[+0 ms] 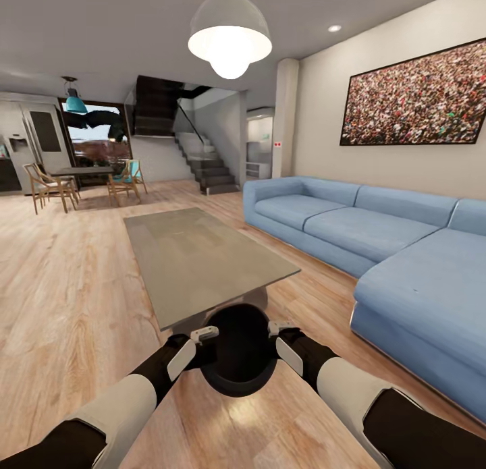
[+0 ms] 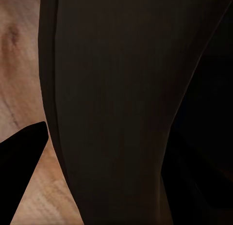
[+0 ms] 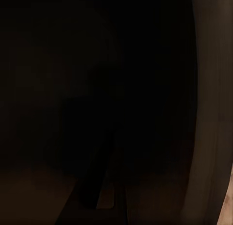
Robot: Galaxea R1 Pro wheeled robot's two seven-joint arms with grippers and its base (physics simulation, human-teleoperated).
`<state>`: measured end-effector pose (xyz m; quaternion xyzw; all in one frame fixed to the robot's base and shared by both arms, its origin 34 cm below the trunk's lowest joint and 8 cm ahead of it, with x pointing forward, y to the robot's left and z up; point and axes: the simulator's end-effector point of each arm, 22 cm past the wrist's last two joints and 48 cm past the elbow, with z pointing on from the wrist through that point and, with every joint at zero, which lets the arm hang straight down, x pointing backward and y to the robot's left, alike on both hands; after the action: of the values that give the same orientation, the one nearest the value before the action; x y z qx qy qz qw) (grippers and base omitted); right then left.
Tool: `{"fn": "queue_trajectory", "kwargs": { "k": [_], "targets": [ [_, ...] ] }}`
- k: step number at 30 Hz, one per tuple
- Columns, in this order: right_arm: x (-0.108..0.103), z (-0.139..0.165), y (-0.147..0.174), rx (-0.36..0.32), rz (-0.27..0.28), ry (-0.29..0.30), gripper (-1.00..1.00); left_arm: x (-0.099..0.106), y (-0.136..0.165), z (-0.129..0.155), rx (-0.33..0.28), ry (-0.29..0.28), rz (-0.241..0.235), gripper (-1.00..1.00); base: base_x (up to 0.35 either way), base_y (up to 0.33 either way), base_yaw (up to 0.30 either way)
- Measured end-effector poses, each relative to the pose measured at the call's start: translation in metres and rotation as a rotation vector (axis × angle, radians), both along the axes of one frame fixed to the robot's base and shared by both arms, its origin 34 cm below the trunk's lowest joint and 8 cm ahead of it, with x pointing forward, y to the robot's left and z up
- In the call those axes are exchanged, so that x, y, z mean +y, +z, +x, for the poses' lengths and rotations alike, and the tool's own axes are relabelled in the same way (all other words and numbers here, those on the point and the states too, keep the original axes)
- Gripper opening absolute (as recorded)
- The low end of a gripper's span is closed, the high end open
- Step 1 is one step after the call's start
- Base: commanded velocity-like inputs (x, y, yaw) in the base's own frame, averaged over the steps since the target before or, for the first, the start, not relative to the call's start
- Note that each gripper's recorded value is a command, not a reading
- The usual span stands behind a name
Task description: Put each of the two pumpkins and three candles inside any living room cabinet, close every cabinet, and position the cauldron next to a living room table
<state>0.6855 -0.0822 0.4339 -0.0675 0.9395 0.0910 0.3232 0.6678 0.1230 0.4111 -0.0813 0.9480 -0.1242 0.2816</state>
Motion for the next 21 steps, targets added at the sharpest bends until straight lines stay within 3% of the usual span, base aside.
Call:
{"fn": "queue_trajectory", "kwargs": {
  "k": [21],
  "targets": [
    [0.0001,0.0,-0.0002,0.0,0.001,-0.001,-1.0,0.0001,0.0,0.0001,0.0,-0.001,0.001,-1.0,0.026,-0.005,0.004]
  ]
}}
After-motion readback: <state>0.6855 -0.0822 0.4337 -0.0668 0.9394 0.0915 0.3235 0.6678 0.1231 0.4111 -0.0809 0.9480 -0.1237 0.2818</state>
